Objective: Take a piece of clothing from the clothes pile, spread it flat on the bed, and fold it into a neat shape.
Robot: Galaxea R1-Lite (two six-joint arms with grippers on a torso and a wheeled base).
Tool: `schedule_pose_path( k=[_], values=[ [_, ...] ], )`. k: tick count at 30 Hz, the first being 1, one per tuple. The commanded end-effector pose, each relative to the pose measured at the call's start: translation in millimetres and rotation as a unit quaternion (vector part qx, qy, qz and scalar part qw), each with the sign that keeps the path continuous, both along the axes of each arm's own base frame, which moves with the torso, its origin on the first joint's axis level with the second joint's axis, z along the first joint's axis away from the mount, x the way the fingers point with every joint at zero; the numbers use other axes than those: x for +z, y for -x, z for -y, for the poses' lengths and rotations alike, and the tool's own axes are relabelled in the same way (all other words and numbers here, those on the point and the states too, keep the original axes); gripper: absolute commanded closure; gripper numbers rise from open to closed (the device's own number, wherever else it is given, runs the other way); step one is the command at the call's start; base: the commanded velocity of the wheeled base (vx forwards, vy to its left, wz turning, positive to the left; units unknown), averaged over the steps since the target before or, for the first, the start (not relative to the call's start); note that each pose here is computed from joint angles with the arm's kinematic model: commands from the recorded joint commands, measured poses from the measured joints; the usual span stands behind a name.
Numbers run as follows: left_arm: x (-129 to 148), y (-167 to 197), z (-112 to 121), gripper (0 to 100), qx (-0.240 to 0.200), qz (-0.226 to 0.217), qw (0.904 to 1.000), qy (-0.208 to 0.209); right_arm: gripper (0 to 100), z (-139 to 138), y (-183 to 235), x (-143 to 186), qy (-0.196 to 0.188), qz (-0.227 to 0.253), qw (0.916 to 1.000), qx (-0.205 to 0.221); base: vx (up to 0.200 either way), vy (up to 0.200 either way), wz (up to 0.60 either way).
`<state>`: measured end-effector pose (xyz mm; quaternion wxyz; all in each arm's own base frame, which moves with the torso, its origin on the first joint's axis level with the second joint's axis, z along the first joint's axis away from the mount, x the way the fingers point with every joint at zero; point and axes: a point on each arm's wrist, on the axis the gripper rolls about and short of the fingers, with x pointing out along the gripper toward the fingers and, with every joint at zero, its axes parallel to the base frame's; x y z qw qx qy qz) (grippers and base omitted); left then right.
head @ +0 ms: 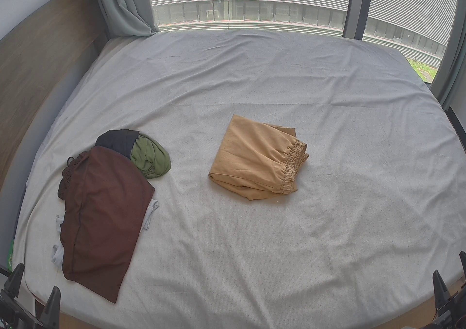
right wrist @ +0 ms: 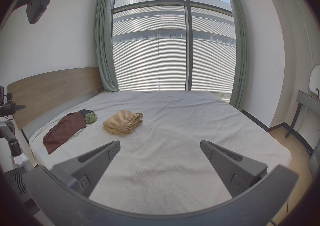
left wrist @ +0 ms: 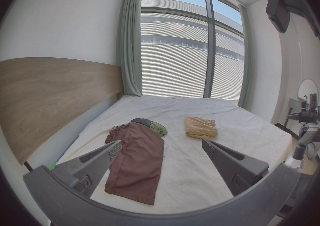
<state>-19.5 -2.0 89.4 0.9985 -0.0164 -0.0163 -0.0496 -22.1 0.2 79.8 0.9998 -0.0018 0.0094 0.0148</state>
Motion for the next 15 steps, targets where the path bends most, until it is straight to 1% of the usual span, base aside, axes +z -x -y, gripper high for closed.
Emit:
schedule_pose_path(
  k=[1,2,3,4,7,9,15],
  values=[
    [-8.3,3.5,-0.8,0,0.021,0.011,0.9997,-0.01,0,-0.1,0.2,-3.9,-0.001,0.006,1.0,-0.008,0.0,0.0,0.0],
    [-8.4,3.5,-1.0,0,0.028,0.011,0.9995,-0.012,0,0.0,0.2,-3.9,-0.001,0.006,1.0,-0.007,0.0,0.0,0.0],
    [-12.8,3.2,-2.4,0,0.057,-0.012,0.9982,-0.014,0,0.0,0.3,-4.0,-0.003,0.006,1.0,-0.006,0.0,0.0,0.0],
    [-15.2,3.3,-3.2,0,0.075,-0.024,0.9969,-0.01,0,0.0,0.3,-4.0,-0.004,0.006,1.0,-0.006,0.0,0.0,0.0],
    [-13.3,3.4,-3.0,0,0.07,-0.014,0.9974,-0.007,0,0.0,0.2,-3.9,-0.001,0.006,1.0,-0.007,0.0,0.0,0.0],
    [-13.5,3.3,-2.7,0,0.062,-0.014,0.9979,-0.01,0,0.0,0.2,-3.9,0.0,0.006,1.0,-0.007,0.0,0.0,0.0],
    [-13.5,3.3,-2.7,0,0.062,-0.014,0.998,-0.008,0,0.0,0.2,-3.9,0.0,0.006,1.0,-0.006,0.0,0.0,0.0]
  ],
)
